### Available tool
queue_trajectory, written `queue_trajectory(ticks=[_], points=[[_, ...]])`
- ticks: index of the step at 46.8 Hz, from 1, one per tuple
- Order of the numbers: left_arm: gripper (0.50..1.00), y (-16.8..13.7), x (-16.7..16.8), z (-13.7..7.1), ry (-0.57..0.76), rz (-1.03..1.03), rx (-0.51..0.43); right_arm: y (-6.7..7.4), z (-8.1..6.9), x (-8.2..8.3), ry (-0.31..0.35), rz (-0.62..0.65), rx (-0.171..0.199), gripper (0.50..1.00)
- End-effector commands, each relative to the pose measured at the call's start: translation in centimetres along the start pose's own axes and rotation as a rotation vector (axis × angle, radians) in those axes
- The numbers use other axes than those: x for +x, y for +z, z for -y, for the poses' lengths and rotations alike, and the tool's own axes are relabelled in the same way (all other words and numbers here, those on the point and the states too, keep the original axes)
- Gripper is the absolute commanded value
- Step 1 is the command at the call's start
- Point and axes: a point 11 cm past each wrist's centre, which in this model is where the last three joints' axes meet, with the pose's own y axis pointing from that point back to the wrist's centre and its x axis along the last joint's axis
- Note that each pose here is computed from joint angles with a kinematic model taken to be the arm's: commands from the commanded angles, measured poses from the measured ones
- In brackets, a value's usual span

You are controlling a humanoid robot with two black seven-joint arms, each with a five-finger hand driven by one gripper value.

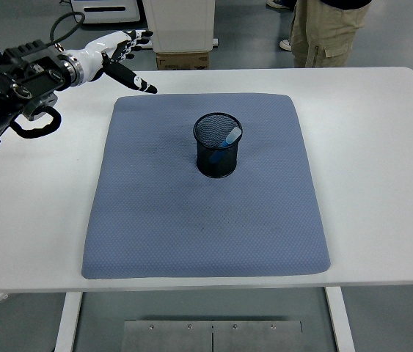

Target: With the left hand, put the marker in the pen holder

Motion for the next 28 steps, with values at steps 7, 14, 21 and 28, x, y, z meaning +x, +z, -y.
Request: queue_trajectory(ticks=[7,14,21,28], points=[[1.000,-4.6,1.7,-0.9,0.145,-0.179,0.005,0.0,0.0,0.0,0.000,0.001,0.000,1.000],[1.000,-8.0,3.5,-2.6,0.268,-0.368,-0.026,0.0,0.0,0.0,0.000,-0.001,0.000,1.000],[1.000,-9.7,6.1,-4.9,0.419,-0.574,-0.167,0.0,0.0,0.0,0.000,-0.001,0.000,1.000],[1.000,-11.5,7.6,-6.8,0.461,-0.704,-0.215,0.2,0.0,0.0,0.000,-0.004,-0.004,1.000]])
